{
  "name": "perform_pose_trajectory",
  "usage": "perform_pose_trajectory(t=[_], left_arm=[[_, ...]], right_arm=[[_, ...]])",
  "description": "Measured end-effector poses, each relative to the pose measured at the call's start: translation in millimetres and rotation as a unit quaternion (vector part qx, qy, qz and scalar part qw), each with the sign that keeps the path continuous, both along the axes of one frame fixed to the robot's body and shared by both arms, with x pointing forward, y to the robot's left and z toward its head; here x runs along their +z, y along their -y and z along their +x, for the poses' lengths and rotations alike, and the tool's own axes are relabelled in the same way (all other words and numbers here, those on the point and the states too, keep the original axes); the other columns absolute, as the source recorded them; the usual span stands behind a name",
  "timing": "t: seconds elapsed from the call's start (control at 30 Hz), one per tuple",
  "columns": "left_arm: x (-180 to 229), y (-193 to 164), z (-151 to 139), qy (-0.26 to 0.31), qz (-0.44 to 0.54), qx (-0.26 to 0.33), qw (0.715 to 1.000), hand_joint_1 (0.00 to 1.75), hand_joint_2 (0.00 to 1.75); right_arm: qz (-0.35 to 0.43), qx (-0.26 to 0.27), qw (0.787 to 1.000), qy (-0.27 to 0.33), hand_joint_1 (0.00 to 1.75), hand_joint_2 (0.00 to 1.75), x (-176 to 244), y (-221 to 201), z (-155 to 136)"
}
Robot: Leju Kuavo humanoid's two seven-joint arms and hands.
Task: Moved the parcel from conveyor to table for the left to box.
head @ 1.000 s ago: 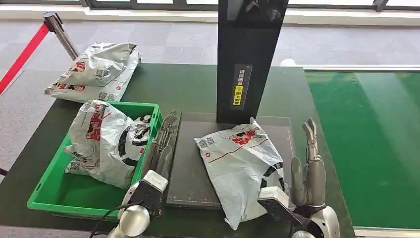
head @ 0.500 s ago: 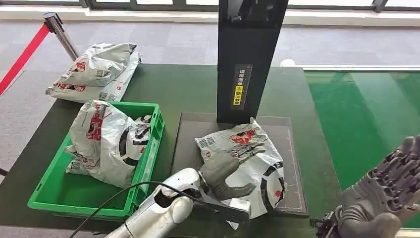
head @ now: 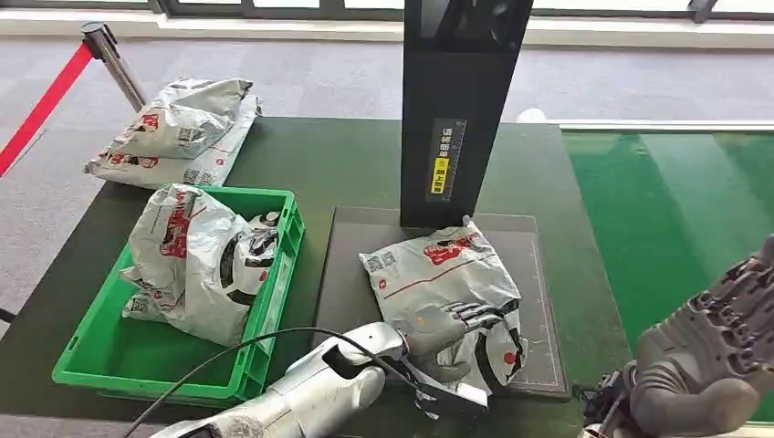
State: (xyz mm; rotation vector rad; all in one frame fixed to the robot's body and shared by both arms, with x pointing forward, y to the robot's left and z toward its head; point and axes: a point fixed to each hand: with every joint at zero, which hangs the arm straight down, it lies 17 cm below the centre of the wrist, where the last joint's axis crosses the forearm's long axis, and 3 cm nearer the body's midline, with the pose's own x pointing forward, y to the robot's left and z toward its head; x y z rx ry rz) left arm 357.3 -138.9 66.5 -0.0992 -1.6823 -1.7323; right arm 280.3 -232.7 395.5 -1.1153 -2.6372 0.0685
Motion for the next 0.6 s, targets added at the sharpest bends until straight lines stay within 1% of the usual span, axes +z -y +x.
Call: perform_pose_trajectory(t=[0.43, 0.6], left_arm=[[-8.4, -0.4, 0.3, -0.007, 0.014, -0.001, 1.000, 0.00, 1.75], [-32.6, -6.1, -6.7, -0.032, 0.057, -0.006, 0.998, 0.00, 1.75]], right_arm=[[0.001, 0.000, 1.000, 0.001, 0.00, 0.00, 0.5, 0.0, 0.0], [0.002, 0.010, 1.000, 0.004, 0.00, 0.00, 5.4, -2.3, 4.4]])
